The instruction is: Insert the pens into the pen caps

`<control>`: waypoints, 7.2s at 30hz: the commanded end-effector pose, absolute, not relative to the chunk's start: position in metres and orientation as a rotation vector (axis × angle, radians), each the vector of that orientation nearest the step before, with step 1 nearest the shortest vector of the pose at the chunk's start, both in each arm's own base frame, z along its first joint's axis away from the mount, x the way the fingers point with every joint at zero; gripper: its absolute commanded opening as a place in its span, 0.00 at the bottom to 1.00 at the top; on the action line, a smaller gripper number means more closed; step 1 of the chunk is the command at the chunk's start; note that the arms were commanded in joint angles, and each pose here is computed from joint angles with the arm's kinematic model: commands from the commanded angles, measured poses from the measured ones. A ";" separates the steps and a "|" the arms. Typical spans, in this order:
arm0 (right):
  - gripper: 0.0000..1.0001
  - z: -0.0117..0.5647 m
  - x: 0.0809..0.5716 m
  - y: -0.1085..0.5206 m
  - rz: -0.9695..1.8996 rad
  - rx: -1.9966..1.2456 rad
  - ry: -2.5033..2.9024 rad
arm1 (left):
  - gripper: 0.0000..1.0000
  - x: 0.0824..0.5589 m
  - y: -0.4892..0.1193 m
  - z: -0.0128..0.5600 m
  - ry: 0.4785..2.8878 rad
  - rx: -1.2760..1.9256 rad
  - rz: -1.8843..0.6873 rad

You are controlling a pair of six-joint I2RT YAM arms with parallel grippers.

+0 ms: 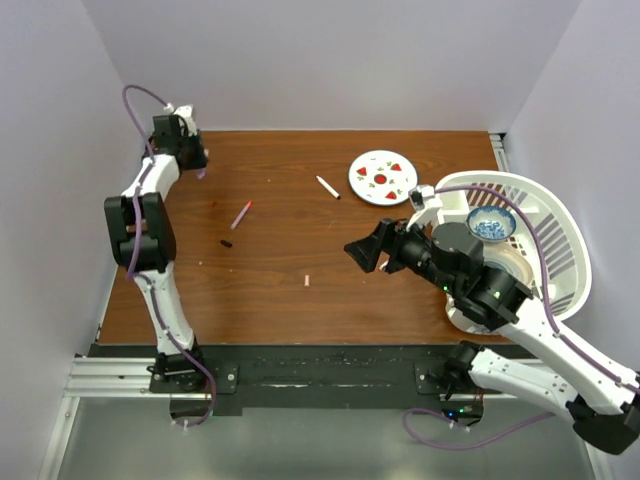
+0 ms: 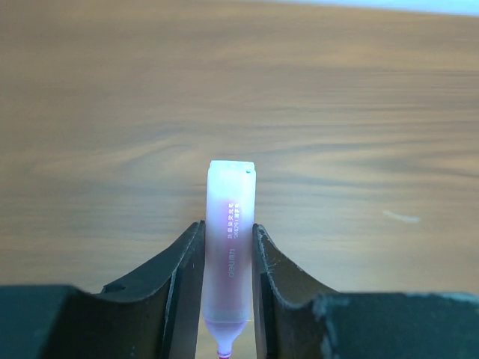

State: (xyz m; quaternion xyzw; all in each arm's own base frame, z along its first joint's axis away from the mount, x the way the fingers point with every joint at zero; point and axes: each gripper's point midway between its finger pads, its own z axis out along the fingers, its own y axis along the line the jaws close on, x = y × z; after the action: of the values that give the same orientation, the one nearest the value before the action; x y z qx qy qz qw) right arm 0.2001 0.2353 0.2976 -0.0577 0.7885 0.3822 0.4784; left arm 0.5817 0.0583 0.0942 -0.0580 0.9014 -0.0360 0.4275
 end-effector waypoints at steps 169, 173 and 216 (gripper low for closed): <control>0.00 0.319 0.169 0.261 1.214 -0.392 1.846 | 0.82 0.274 -0.020 0.244 1.865 -0.954 -0.140; 0.00 0.319 0.169 0.261 1.220 -0.389 1.850 | 0.78 0.242 0.062 0.185 1.897 -1.344 0.271; 0.00 0.344 0.167 0.264 1.252 -0.400 1.824 | 0.42 0.203 0.125 0.006 2.039 -1.809 0.471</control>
State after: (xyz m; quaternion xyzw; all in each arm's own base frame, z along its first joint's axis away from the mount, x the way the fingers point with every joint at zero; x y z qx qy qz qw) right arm 0.1706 0.2649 0.3158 -0.1544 0.7599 0.4821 0.4079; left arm 0.2052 0.1226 0.0132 -0.6438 0.7236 0.1601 0.1904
